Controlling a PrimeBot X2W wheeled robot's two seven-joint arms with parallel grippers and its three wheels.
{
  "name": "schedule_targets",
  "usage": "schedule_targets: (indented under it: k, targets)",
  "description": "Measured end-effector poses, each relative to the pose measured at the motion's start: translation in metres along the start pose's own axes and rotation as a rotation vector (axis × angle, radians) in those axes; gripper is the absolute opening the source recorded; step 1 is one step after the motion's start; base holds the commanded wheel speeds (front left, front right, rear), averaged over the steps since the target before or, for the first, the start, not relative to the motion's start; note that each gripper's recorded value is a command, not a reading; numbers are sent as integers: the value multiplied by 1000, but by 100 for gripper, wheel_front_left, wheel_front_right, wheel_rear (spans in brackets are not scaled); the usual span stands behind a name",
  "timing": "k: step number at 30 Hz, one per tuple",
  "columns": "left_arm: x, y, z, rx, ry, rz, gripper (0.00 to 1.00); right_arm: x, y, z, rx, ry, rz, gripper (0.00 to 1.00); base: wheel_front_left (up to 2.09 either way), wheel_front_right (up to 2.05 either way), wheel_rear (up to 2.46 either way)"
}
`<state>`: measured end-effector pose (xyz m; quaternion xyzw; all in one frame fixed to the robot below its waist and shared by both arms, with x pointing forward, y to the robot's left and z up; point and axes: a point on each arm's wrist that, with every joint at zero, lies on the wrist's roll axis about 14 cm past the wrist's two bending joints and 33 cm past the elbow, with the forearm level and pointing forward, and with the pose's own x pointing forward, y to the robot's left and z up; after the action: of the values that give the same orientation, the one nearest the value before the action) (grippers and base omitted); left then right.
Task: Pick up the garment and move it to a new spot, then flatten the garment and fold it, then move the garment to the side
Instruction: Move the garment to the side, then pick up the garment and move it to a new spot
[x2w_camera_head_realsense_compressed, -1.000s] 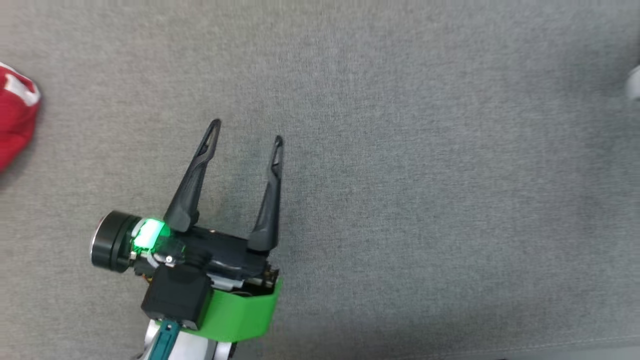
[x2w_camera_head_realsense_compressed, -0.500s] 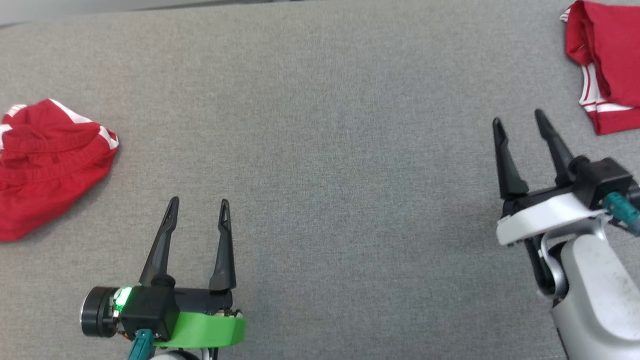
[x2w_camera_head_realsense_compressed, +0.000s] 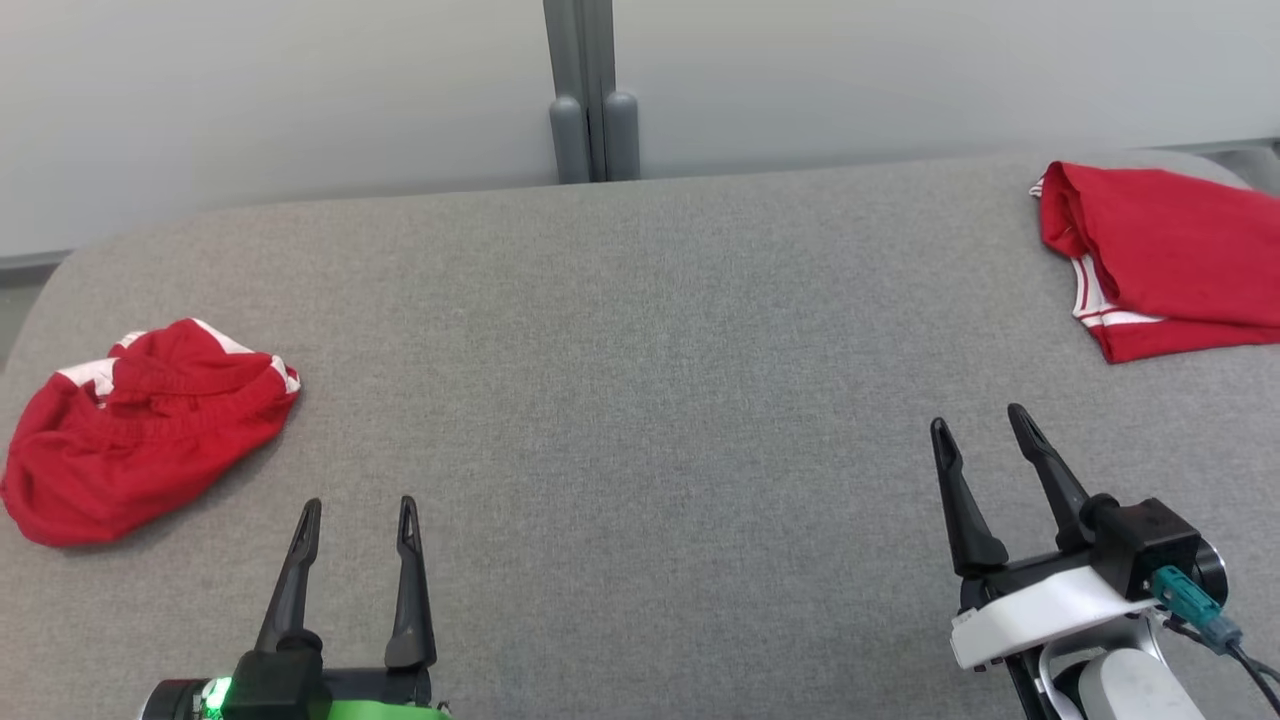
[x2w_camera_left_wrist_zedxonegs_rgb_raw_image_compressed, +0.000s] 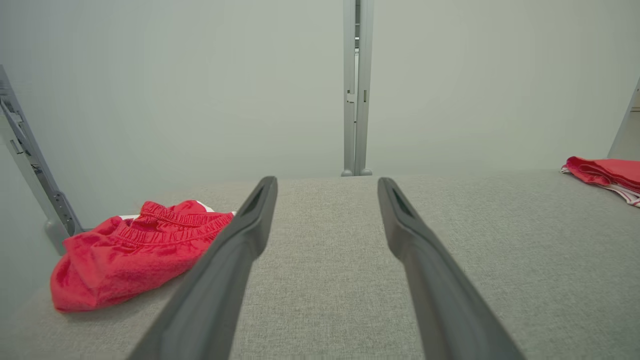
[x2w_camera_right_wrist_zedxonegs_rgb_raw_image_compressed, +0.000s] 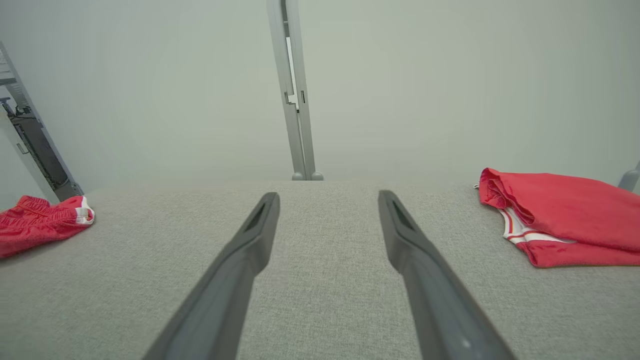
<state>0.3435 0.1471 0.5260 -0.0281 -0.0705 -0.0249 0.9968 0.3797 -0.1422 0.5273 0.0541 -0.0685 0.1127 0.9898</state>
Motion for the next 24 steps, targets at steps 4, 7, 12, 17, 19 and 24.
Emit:
schedule_targets:
  k: [4, 7, 12, 17, 19, 24]
  targets:
    - [-11, 3, -2, 4, 8, 6, 100, -15, 6, 8, 3, -23, -5, 100, 0, 0, 0]
    - [-18, 5, -7, 6, 25, 9, 100, -24, 8, 7, -4, -16, -2, 100, 0, 0, 0]
    - [-21, 6, -8, -2, 29, 12, 100, -31, 9, 4, 3, -6, -8, 100, 0, 0, 0]
    - [-23, 6, -10, -6, 35, 12, 100, -33, 10, 2, 4, -1, -7, 100, 0, 0, 0]
    - [-23, 6, -10, -6, 36, 13, 100, -33, 10, 2, 4, 0, -6, 100, 0, 0, 0]
    - [-24, 7, -10, -7, 36, 13, 100, -33, 12, 2, 4, 2, -1, 100, 0, 0, 0]
